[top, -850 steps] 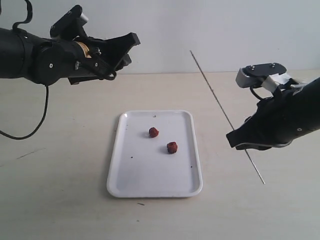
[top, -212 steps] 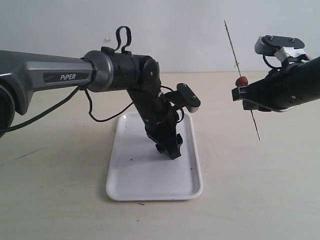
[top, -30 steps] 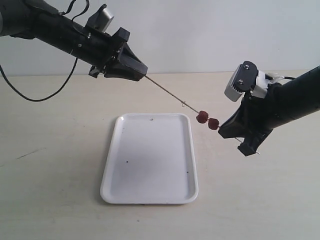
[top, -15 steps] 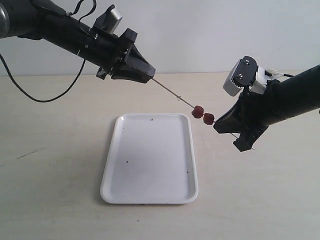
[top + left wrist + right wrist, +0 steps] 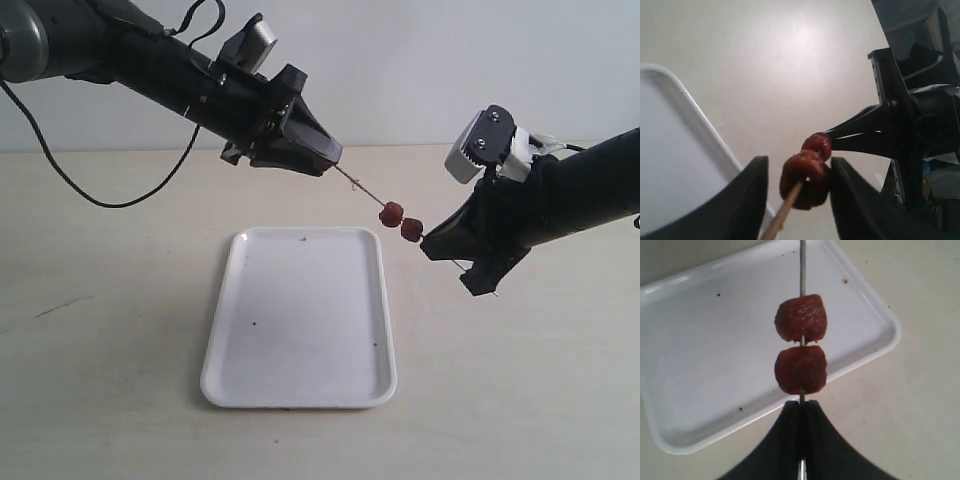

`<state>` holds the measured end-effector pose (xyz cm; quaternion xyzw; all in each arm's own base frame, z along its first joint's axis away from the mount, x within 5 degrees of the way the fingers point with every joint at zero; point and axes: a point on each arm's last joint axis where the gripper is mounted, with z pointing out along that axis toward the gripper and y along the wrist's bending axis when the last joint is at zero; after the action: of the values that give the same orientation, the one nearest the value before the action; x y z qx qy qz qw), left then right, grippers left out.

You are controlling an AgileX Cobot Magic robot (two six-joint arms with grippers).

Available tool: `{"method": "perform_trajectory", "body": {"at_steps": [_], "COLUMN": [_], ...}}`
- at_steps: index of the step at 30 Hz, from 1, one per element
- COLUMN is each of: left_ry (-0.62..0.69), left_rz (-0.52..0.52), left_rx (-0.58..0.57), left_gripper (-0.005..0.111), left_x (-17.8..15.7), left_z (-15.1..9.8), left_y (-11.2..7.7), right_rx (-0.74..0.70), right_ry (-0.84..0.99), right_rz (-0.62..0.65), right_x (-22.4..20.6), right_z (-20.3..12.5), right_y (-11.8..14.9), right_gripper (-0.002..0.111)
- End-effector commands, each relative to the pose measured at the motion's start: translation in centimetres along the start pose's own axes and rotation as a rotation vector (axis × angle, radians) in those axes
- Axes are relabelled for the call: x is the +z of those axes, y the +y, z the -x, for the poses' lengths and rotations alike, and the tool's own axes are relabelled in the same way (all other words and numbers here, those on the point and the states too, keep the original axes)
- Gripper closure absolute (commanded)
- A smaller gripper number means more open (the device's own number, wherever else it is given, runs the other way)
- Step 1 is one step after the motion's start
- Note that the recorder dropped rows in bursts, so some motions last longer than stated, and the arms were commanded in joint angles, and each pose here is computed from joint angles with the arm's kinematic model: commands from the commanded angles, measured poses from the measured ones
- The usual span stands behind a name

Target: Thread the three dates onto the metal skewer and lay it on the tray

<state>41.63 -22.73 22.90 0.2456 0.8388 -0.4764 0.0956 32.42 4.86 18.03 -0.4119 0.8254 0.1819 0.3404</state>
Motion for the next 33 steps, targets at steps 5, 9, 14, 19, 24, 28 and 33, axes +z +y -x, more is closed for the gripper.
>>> {"method": "perform_trajectory", "body": {"at_steps": [5, 9, 14, 19, 24, 28, 33], "left_ry": [0.007, 0.003, -0.016, -0.099, -0.114, -0.070, -0.038], "left_rz": [-0.017, -0.017, -0.026, -0.083, -0.065, -0.002, 0.037], "left_rx": [0.006, 0.020, 0.042, 0.036, 0.057, 0.080, 0.097], "left_gripper": [0.042, 0.042, 0.042, 0.042, 0.045, 0.061, 0.102], "left_x": [0.4, 0.3, -0.2, -1.6, -2.5, -2.6, -2.6], "left_z": [0.0, 0.0, 0.2, 0.8, 0.9, 0.5, 0.2], "left_y": [-0.2, -0.1, 0.1, 0.5, 1.2, 2.0, 2.3], "right_rx": [0.004, 0.036, 0.110, 0.243, 0.377, 0.396, 0.482], "right_ry": [-0.018, -0.028, -0.060, -0.123, -0.220, -0.318, -0.354], "right_rz": [0.005, -0.016, -0.068, -0.126, -0.143, -0.078, -0.031], "right_x": [-0.1, -0.1, -0.1, -0.2, -0.4, -0.6, -0.7], "right_z": [0.3, 0.4, 0.7, 1.1, 1.8, 2.8, 3.1], "right_y": [0.1, -0.1, -0.6, -1.2, -1.6, -1.2, -1.0], "right_gripper": [0.108, 0.108, 0.108, 0.108, 0.108, 0.108, 0.108]}}
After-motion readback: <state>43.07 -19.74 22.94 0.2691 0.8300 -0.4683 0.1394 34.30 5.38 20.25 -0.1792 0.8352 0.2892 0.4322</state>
